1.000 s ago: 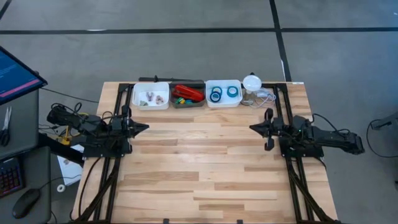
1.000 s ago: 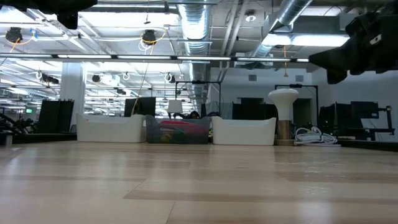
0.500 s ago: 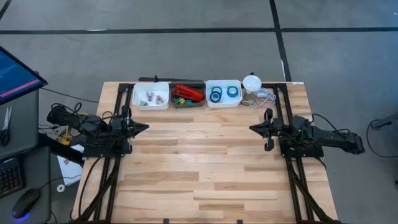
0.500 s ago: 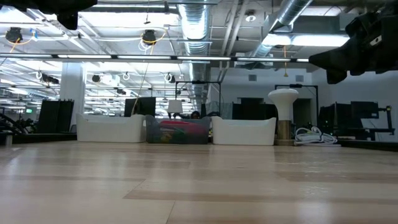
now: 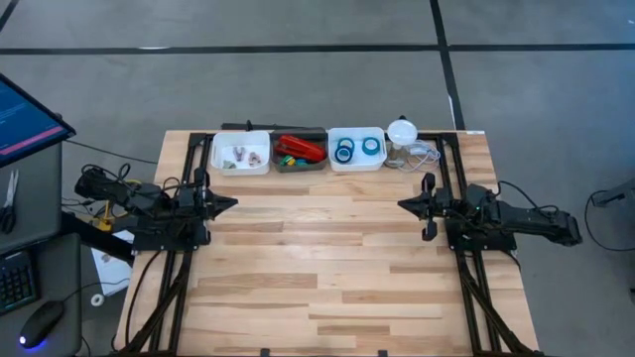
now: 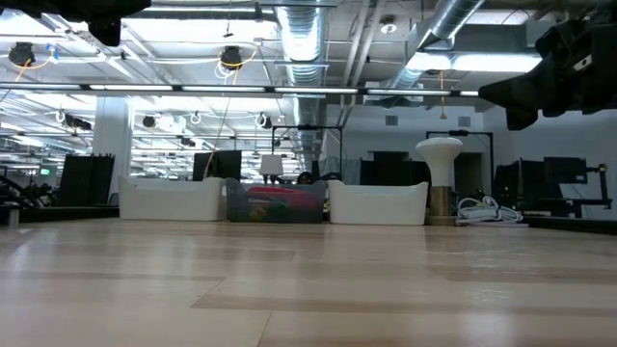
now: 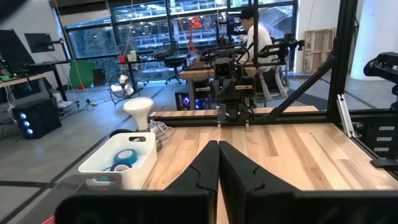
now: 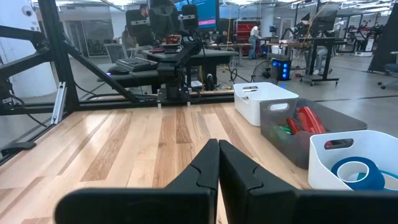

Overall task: Pick and place Stapler, Stapler remover, tape
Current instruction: Return to Home Position

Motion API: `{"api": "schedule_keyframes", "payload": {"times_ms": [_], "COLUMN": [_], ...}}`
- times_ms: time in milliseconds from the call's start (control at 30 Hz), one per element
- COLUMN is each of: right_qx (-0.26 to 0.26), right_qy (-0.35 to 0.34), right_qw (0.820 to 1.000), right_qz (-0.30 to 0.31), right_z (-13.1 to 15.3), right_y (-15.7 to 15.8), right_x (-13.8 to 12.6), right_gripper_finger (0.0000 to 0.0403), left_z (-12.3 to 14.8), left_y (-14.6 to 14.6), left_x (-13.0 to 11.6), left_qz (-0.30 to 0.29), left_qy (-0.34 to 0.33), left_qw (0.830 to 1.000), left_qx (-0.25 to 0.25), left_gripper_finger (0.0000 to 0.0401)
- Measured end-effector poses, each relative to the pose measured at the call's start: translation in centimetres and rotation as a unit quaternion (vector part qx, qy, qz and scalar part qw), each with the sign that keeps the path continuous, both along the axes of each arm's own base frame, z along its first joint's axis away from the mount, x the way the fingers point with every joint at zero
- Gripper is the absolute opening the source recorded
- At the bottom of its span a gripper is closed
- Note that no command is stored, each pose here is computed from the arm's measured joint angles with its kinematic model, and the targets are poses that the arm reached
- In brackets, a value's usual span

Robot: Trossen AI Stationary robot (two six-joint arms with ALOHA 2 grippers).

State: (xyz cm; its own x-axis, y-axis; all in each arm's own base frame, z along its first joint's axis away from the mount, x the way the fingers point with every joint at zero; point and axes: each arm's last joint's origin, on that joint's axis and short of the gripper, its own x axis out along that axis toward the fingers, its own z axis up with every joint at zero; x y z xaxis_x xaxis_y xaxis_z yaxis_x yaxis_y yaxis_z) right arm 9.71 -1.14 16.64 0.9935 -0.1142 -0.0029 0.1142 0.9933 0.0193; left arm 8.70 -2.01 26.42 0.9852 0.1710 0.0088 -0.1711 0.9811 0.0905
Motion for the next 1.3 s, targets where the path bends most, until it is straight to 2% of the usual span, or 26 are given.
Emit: {"api": "schedule_keyframes", "payload": {"times_ms": [400,633,800,1133,1300], "right_qx": [0.000,0.000,0.000,0.000,0.000], "right_qy": [0.000,0.000,0.000,0.000,0.000], "right_qw": [1.000,1.000,1.000,1.000,1.000], "right_qz": [0.000,0.000,0.000,-0.001,-0.001], "right_z": [0.0,0.0,0.0,0.0,0.0], "right_y": [0.0,0.0,0.0,0.0,0.0], "right_x": [0.0,0.0,0.0,0.0,0.0], "right_gripper_finger": [0.0000,0.0000,0.0000,0.0000,0.0000], "left_z": [0.1,1.0,1.0,2.9,3.0], "left_y": [0.0,0.0,-0.3,0.4,0.6], "left_x": [0.0,-0.1,0.0,-1.0,-1.1], "left_qz": [0.000,-0.006,-0.049,-0.038,-0.063], "left_qy": [-0.003,-0.049,-0.050,-0.090,-0.091], "left_qw": [1.000,0.999,0.997,0.995,0.994], "left_qx": [-0.001,-0.020,-0.017,0.000,0.020], "left_gripper_finger": [0.0002,0.0002,0.0002,0.0002,0.0002]}}
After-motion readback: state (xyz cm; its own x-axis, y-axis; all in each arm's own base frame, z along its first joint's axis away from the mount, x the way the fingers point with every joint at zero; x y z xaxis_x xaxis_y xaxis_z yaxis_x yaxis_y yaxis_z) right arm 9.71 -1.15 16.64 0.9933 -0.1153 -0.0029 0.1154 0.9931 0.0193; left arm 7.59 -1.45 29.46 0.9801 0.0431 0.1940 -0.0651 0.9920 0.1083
